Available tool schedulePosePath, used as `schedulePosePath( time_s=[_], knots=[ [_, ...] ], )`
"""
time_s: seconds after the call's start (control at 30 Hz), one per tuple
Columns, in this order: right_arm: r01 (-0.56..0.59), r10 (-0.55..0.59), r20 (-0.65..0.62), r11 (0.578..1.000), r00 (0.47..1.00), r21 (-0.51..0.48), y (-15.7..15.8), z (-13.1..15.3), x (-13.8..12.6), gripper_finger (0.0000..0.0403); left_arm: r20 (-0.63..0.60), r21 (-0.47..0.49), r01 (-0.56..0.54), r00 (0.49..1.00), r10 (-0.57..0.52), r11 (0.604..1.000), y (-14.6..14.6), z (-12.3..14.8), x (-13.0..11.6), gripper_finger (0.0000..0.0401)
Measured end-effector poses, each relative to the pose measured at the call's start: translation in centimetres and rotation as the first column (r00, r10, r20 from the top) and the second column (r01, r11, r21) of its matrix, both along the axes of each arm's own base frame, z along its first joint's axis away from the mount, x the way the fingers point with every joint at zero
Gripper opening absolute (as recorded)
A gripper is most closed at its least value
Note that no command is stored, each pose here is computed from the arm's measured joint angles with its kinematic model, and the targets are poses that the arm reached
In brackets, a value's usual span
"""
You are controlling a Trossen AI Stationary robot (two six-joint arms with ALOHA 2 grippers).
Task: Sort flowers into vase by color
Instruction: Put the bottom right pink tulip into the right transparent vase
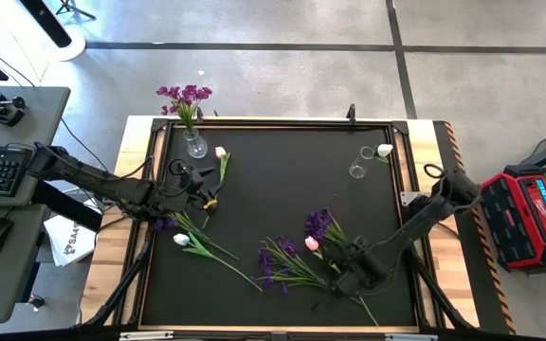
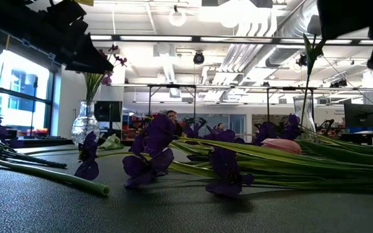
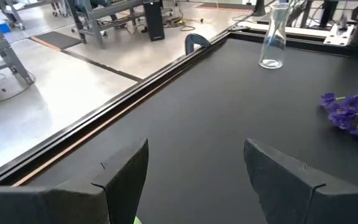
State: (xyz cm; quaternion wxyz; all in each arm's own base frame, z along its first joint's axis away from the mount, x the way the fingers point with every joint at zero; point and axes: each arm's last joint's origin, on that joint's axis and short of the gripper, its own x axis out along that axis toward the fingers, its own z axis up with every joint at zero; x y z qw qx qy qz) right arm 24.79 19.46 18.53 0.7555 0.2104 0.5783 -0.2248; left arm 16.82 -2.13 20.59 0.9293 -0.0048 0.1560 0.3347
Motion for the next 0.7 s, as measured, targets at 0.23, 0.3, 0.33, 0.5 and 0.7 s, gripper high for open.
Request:
schedulePosePath(
  time_s=[0.23, 0.3, 0.33, 0.5, 0.7],
  knots=[
    [0.003, -0.003, -0.060, 1.000, 0.998, 0.008, 0.2, -2.2, 0.3, 0.0258, -0.006, -0.028, 0.052, 0.999, -0.052, 0.998, -0.1, -0.1, 0.1, 0.0252],
    [0.005, -0.003, -0.070, 1.000, 0.998, 0.030, 0.0, -3.0, 0.0, 0.0254, -0.007, -0.031, 0.058, 0.998, -0.058, 0.998, -0.2, -0.1, 0.1, 0.0252],
    [0.004, -0.001, -0.079, 0.999, 0.997, 0.040, -0.1, -3.5, -0.2, 0.0249, -0.007, -0.031, 0.058, 0.998, -0.058, 0.998, -0.2, -0.1, 0.1, 0.0252],
    [0.026, -0.021, -0.078, 0.998, 0.997, 0.065, -0.4, -4.5, -0.7, 0.0207, -0.008, -0.037, 0.070, 0.998, -0.070, 0.997, -0.2, -0.1, 0.1, 0.0252],
    [0.040, -0.037, -0.063, 0.998, 0.997, 0.046, -0.5, -4.6, -0.7, 0.0153, -0.001, -0.045, 0.081, 0.997, -0.081, 0.996, -0.2, 0.0, 0.2, 0.0252]
  ],
)
